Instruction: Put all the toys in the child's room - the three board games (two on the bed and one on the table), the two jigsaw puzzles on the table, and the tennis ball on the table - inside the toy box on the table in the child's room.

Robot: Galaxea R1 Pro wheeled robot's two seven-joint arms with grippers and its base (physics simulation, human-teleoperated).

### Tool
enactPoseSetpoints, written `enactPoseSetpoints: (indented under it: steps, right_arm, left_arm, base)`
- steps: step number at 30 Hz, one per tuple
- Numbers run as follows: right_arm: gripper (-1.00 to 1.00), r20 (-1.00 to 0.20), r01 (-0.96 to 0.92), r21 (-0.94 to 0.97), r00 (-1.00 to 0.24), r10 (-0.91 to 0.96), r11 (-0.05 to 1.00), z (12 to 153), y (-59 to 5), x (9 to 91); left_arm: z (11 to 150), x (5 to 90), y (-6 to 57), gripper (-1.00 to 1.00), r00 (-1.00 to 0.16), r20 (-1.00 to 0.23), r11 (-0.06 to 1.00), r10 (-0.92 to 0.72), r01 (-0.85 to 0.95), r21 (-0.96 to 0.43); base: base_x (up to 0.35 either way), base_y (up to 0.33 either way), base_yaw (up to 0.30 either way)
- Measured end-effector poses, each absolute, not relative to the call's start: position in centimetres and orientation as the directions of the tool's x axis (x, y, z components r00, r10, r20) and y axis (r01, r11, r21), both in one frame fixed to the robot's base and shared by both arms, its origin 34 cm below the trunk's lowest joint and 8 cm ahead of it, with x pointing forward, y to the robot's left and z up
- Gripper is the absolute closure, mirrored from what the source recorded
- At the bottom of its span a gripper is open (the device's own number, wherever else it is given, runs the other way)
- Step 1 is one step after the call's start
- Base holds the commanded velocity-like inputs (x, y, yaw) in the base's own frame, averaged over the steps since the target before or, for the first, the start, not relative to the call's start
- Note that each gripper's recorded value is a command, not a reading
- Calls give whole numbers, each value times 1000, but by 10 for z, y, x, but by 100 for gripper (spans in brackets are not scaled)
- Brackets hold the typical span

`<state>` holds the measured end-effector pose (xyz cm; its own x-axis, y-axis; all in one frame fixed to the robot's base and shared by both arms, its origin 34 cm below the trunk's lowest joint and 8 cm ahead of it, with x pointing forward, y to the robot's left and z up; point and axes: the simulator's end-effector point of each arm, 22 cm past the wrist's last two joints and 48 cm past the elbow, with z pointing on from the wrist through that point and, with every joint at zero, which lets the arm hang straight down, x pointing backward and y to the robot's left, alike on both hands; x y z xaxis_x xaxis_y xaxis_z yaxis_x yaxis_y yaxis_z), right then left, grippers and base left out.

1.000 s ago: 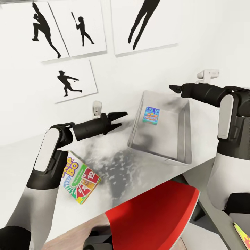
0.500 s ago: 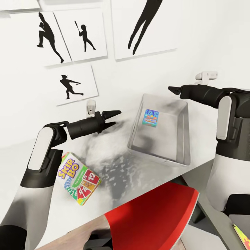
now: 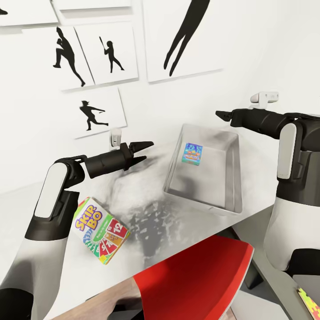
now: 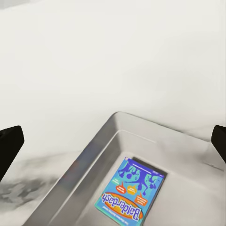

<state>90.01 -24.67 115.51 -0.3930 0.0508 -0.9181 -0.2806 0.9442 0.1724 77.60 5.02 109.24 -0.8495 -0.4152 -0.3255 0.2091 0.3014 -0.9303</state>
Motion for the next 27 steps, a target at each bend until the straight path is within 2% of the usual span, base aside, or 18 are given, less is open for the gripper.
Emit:
enactPoseSetpoints:
  steps: [27]
  right_arm:
    - [-100, -929, -289, 159, -366, 45, 944, 1181, -245, 890]
  left_arm:
    - [1120, 771, 49, -100, -834, -357, 301, -421, 243, -922]
  base:
    - [0, 0, 0]
